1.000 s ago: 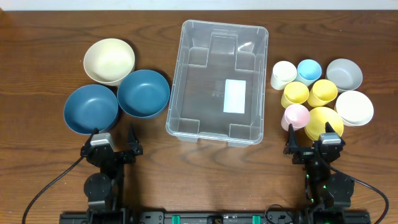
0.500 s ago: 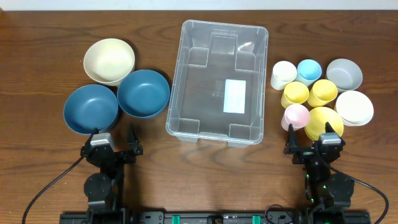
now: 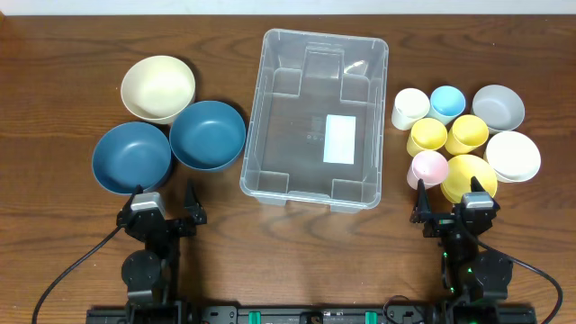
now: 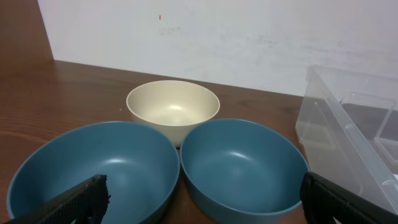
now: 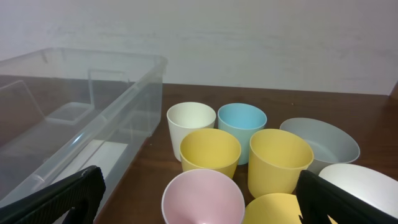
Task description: Pack container
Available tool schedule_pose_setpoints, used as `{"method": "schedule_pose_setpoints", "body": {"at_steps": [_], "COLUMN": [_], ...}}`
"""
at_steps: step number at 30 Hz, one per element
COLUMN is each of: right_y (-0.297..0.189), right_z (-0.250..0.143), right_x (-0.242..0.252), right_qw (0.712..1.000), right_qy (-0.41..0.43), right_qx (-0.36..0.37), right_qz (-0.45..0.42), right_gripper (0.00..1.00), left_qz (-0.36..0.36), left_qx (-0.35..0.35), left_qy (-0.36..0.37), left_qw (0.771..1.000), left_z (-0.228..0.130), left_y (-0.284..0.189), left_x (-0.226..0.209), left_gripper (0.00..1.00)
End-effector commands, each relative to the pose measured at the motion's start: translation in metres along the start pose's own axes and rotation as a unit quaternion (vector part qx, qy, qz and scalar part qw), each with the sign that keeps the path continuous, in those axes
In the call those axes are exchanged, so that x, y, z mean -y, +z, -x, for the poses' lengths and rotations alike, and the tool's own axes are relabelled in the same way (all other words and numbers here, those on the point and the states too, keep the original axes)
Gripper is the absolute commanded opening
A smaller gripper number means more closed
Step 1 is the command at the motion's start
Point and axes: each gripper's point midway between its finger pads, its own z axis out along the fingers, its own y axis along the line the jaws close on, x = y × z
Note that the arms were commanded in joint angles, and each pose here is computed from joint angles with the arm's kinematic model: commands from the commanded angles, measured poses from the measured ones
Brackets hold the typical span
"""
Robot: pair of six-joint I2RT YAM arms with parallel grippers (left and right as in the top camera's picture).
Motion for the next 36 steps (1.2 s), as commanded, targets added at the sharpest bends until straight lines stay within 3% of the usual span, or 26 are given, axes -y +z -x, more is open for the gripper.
{"method": "schedule_pose_setpoints", "body": {"at_steps": [1, 12, 19, 23, 25, 36], "right_y": [0.000, 0.000, 0.000, 0.000, 0.000, 0.000], "right_z": [0.000, 0.000, 0.000, 0.000, 0.000, 0.000], "right_x": [0.001, 0.001, 0.001, 0.001, 0.001, 0.001], "right_qw": [1.000, 1.000, 1.000, 1.000, 1.000, 1.000], "right_qy": [0.005, 0.005, 0.005, 0.005, 0.005, 0.005], "right_qx": [0.001, 0.001, 0.001, 0.001, 0.001, 0.001], "right_qz": [-0.001, -0.001, -0.001, -0.001, -0.001, -0.001], "right_gripper": [0.99, 0.99, 0.99, 0.99, 0.99, 0.99], "left_qz": [0.000, -0.008, -0.022, -0.017, -0.016, -0.029], "left_qx": [-0.025, -0.025, -0.031, -0.034, -0.035, -0.036], "left_qy": [0.009, -0.008, -0.192, -0.341, -0.378, -0.380], "left_qw": [1.000, 1.000, 0.981, 0.939, 0.925, 0.924], "left_z": [-0.016, -0.015, -0.016, -0.016, -0.016, -0.013], "left_y": [0.001, 0.001, 0.000, 0.000, 0.000, 0.000], "left_x": [-0.001, 0.002, 0.009, 0.009, 0.009, 0.014], "left_gripper": [0.98, 0.98, 0.98, 0.98, 0.98, 0.98]}}
